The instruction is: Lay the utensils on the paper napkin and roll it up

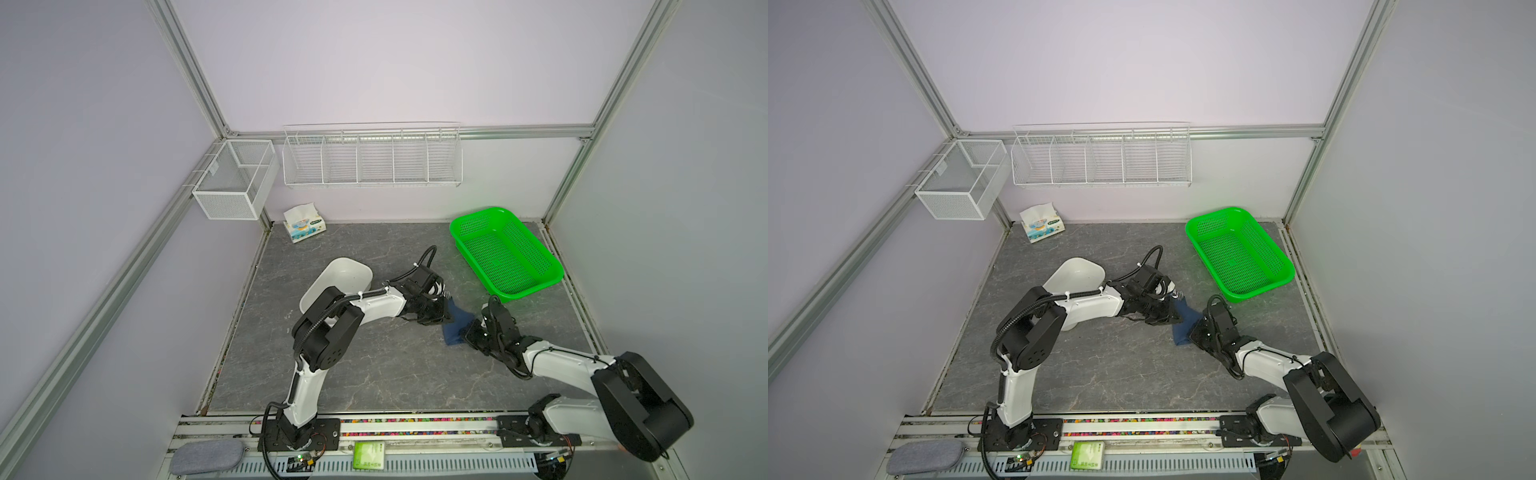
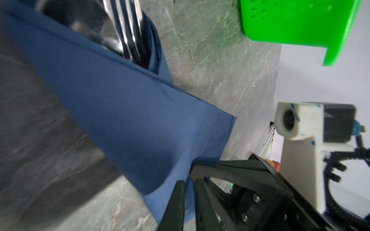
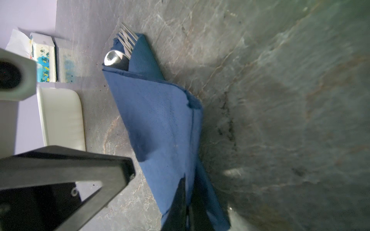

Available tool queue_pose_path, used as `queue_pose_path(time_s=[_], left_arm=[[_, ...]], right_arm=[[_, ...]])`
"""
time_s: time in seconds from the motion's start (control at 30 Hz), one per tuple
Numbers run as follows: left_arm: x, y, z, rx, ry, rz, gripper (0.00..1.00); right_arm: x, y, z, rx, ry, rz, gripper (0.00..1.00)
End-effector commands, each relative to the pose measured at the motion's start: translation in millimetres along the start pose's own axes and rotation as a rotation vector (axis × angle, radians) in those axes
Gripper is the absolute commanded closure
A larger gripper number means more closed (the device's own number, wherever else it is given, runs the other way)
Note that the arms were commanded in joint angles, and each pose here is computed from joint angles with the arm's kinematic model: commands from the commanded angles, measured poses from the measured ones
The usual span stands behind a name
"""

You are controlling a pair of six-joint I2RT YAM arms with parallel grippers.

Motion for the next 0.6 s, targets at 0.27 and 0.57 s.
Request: queue_pose_path(time_s=[0.27, 0.57], left_arm=[[13.1, -24.3, 29.1, -0.073, 0.029, 0.063, 0.90], [16.0, -25.4, 31.3, -0.078, 0.021, 0.067, 0.91]], right_arm=[[-1.1, 2.0, -4.4, 0.023, -0.032, 0.010, 0.92], [-27.5, 11.1, 21.7, -0.049, 0.001, 0.036, 0.68]])
Point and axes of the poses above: each gripper's point midway between its finger pads, its own y axis back along the fingers, its own z axis along the line the jaws close on, x = y × z, the point moved 1 cm from there along y, back along the fingers
